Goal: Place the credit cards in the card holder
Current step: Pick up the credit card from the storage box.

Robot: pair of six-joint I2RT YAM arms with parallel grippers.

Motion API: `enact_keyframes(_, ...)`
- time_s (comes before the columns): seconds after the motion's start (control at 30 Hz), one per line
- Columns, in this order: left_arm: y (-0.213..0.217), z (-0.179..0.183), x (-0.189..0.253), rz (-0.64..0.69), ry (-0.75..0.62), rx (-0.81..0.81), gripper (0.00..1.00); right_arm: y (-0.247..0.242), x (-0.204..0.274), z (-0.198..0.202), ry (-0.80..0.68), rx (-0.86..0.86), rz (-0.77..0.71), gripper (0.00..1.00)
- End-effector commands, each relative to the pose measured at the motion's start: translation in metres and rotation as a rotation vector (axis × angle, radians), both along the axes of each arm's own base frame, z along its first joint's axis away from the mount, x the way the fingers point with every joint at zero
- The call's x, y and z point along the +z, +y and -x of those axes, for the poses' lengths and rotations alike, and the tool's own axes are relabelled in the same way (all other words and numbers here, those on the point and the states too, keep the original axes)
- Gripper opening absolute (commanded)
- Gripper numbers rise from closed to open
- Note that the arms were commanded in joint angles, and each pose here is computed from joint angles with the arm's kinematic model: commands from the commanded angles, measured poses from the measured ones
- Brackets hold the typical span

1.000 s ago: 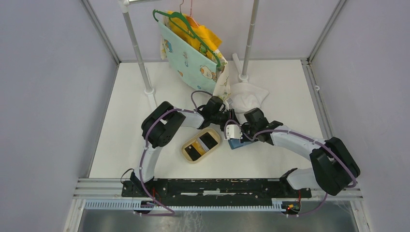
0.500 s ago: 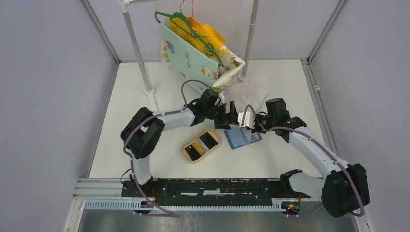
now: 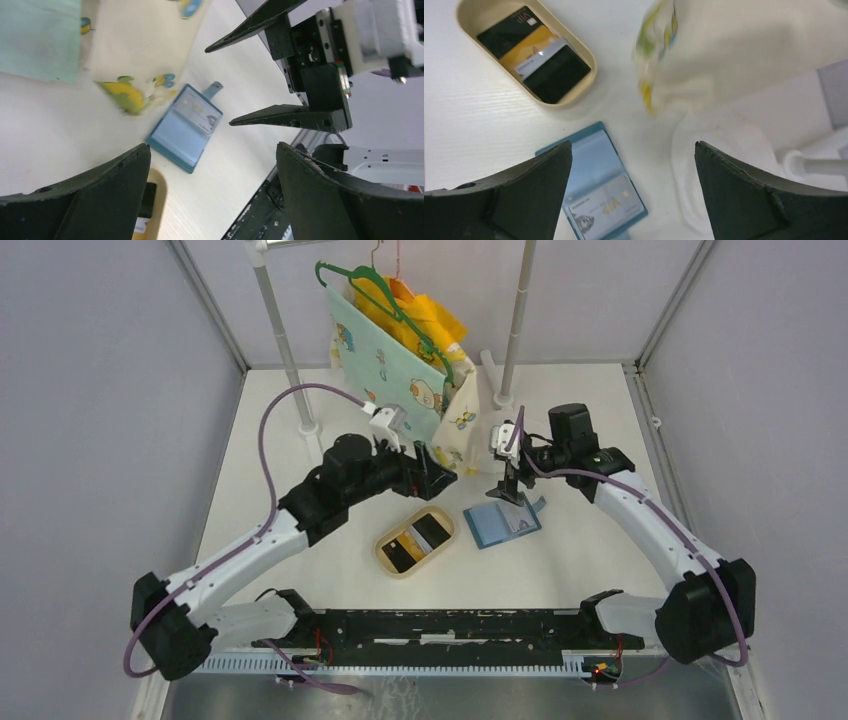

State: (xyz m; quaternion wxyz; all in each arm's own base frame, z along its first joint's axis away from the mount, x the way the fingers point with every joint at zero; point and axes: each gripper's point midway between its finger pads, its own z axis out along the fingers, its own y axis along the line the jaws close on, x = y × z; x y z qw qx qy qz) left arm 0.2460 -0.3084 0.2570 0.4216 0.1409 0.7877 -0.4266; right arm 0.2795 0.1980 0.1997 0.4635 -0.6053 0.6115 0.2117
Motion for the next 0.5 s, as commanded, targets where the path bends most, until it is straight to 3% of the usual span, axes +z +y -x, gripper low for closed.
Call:
enact_keyframes(0.0,0.051,-0.011,-0.015,-0.133,-0.101,0.198,1.00,0.023,-0.009,0.016,0.191,0.105,-0.103,0.98)
enact_keyframes(0.13,0.073,-0.010,-0.044,-0.192,-0.028,0.301,1.00,0.017,-0.016,0.012,0.099,0.025,-0.141,0.98)
enact_keyframes(0.2,0.069,-0.005,-0.061,-0.199,0.023,0.277,1.00,0.015,-0.020,0.016,0.083,0.012,-0.170,0.98)
enact_keyframes(0.27,0.059,0.001,-0.069,-0.152,0.079,0.251,1.00,0.015,-0.029,0.020,0.166,-0.044,-0.218,0.98)
enact_keyframes(0.47,0.068,0.024,-0.083,0.024,0.257,0.336,0.95,0.025,-0.043,0.040,0.325,0.107,-0.214,0.98)
